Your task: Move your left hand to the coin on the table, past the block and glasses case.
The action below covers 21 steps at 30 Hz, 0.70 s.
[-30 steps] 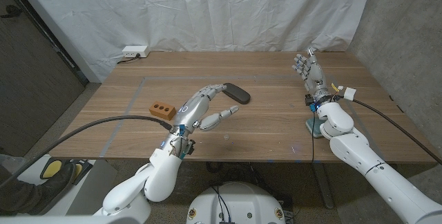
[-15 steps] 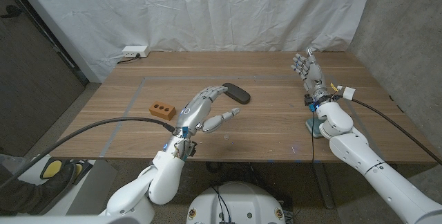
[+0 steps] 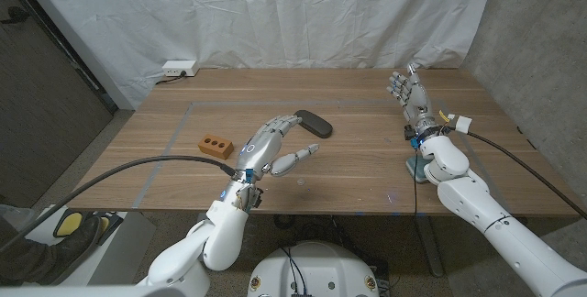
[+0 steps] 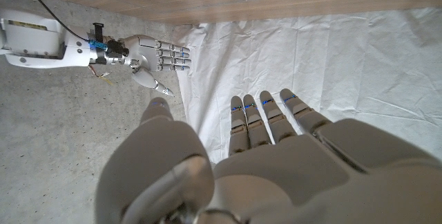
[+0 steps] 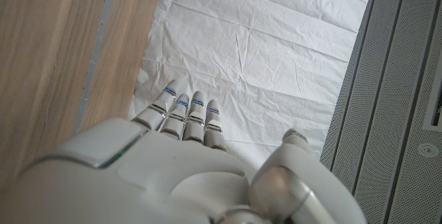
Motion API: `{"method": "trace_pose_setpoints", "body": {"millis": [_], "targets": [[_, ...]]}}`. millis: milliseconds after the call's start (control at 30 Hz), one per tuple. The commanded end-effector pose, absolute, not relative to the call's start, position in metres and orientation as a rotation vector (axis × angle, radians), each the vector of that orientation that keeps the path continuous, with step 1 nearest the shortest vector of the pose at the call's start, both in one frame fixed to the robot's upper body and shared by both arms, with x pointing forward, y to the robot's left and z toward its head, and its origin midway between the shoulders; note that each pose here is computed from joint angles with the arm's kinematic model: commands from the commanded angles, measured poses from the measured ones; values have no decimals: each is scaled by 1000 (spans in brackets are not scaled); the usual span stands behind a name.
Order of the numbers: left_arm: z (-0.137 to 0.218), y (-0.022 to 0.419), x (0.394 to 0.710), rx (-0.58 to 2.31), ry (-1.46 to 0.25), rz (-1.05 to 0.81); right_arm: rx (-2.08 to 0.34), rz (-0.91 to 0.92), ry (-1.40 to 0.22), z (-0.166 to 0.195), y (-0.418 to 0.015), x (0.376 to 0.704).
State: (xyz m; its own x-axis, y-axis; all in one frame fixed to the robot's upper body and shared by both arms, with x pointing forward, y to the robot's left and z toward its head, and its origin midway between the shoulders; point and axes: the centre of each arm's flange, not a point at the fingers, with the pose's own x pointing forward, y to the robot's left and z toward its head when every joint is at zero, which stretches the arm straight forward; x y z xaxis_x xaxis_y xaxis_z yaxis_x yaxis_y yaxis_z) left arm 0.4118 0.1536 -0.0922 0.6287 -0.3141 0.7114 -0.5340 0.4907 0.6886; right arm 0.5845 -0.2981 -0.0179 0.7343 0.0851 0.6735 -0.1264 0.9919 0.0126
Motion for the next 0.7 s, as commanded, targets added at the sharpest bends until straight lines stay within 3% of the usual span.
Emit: {"method": "trace_pose_setpoints", "body": {"millis": [33, 700], "targets": [[-96, 149, 425, 1134, -885, 158, 72, 111, -732, -22, -301, 586], [-100, 140, 427, 1199, -828, 124, 76, 114, -727, -24, -300, 590]]}}
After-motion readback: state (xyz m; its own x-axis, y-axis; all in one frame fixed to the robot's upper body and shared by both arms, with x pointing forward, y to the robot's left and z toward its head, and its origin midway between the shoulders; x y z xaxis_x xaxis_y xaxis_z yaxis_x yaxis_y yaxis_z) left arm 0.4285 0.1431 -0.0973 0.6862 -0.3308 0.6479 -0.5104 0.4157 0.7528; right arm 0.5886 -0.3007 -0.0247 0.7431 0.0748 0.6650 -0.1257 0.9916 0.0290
